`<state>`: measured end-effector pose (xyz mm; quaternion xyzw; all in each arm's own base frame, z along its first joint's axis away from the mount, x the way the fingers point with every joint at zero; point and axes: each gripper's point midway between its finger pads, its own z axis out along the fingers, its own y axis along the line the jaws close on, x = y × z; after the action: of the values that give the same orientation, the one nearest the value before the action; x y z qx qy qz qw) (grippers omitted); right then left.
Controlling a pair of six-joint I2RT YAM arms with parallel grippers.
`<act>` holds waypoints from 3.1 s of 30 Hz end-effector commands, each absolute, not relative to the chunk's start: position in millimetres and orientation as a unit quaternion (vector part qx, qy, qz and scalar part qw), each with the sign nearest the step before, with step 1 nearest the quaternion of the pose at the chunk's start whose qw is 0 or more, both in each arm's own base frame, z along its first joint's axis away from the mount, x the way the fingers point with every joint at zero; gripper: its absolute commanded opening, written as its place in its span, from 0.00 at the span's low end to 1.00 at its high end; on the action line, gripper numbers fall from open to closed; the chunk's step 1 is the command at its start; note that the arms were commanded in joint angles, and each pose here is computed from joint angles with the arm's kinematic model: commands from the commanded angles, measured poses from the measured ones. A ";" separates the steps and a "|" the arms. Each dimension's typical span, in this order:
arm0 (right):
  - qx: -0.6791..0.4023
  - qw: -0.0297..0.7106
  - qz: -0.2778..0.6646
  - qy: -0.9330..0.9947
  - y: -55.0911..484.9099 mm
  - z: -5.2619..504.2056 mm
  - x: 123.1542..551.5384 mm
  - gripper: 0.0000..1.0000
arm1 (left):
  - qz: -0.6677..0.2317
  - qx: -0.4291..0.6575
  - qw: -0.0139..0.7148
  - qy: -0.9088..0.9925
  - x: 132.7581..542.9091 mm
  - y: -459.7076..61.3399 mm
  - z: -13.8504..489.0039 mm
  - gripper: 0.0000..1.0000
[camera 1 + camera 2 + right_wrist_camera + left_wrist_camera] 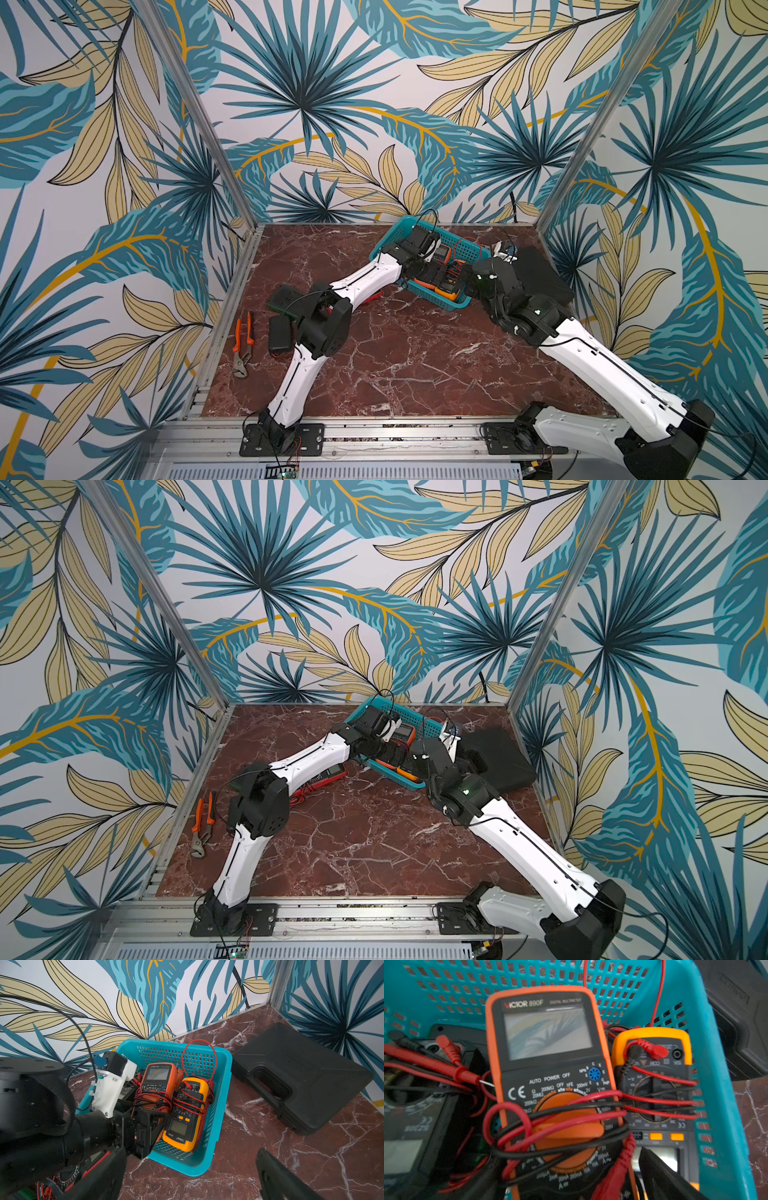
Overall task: Put the multimeter into the basket
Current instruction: Place the multimeter in the basket, then pick up the multimeter from the center of the board.
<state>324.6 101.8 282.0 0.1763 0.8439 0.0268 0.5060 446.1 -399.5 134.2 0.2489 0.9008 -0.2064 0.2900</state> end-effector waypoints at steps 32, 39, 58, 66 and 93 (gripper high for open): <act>0.129 0.512 0.004 0.850 103.6 298.7 327.3 0.99 | -0.032 0.218 0.341 0.914 420.3 -210.4 193.3 1.00; 0.129 0.508 -0.002 0.852 100.2 293.1 323.9 0.99 | -0.032 0.227 0.219 0.949 390.9 -140.4 153.3 1.00; 0.143 0.513 -0.001 0.846 92.3 292.3 316.5 0.99 | -0.035 0.385 0.129 0.913 401.0 -129.5 83.3 1.00; 0.142 0.506 0.000 0.851 95.6 286.5 318.9 1.00 | -0.018 0.394 0.144 0.907 411.2 -125.7 88.3 1.00; 0.149 0.515 -0.007 0.844 88.3 290.5 314.9 1.00 | -0.052 0.449 0.075 0.889 407.8 -122.0 55.7 1.00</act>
<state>320.0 97.2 294.8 0.1412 0.8450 0.0071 0.5158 410.4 -122.8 57.9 0.4408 0.8923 -0.0390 0.0894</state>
